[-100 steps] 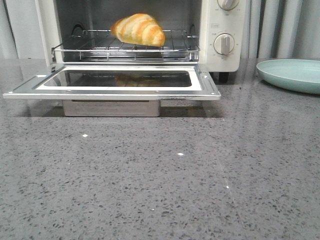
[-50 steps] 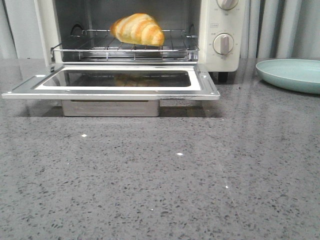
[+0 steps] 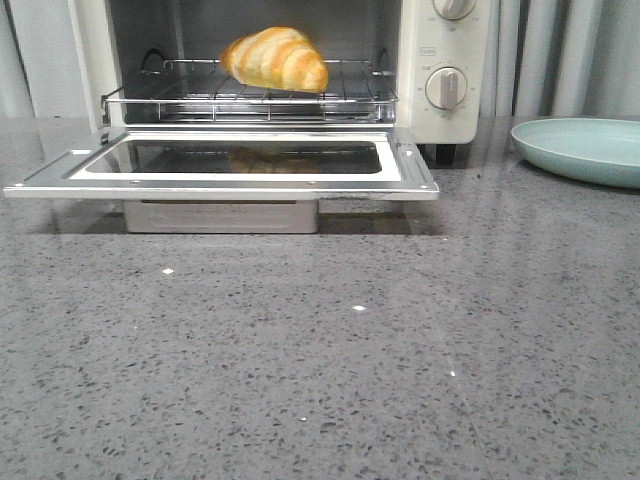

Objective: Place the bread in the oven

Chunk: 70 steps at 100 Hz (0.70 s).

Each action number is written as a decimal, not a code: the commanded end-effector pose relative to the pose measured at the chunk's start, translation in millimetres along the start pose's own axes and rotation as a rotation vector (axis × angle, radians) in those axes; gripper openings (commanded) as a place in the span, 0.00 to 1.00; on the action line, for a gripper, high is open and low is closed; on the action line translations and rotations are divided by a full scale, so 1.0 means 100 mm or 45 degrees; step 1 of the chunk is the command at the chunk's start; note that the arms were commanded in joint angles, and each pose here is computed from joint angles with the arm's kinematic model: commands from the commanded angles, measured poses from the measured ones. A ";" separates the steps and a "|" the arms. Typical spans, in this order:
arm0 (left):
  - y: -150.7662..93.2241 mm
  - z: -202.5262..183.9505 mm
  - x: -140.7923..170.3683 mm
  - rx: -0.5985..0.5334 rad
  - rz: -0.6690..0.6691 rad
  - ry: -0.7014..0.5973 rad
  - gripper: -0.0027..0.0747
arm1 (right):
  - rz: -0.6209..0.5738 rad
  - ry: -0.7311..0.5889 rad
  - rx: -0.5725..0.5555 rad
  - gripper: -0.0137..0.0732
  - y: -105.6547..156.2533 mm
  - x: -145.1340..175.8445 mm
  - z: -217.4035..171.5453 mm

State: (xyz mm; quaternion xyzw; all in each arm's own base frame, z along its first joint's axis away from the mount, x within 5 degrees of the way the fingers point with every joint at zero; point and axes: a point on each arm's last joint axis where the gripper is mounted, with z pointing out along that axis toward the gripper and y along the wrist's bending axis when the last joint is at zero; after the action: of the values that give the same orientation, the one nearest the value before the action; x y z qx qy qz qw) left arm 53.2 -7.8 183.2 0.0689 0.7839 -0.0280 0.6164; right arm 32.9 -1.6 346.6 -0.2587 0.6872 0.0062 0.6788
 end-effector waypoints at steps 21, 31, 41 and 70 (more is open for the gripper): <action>0.00 0.00 0.00 -0.004 -0.023 -0.091 0.01 | 0.089 -0.065 0.153 0.08 0.09 0.23 0.17; 0.00 0.00 0.00 -0.004 -0.023 -0.091 0.01 | 0.222 -0.039 0.228 0.08 0.20 0.52 0.30; 0.00 0.00 0.00 -0.004 -0.023 -0.091 0.01 | 0.465 0.002 0.314 0.08 0.30 0.91 0.42; 0.00 0.00 0.00 -0.004 -0.023 -0.091 0.01 | 0.480 0.129 0.467 0.08 0.45 1.51 0.37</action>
State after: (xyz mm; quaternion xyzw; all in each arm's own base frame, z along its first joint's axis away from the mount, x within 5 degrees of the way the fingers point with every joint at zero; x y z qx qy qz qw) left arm 53.2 -7.8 183.2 0.0684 0.7839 -0.0287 0.6164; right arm 62.4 -0.2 193.4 -0.0030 0.7513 0.0015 0.6600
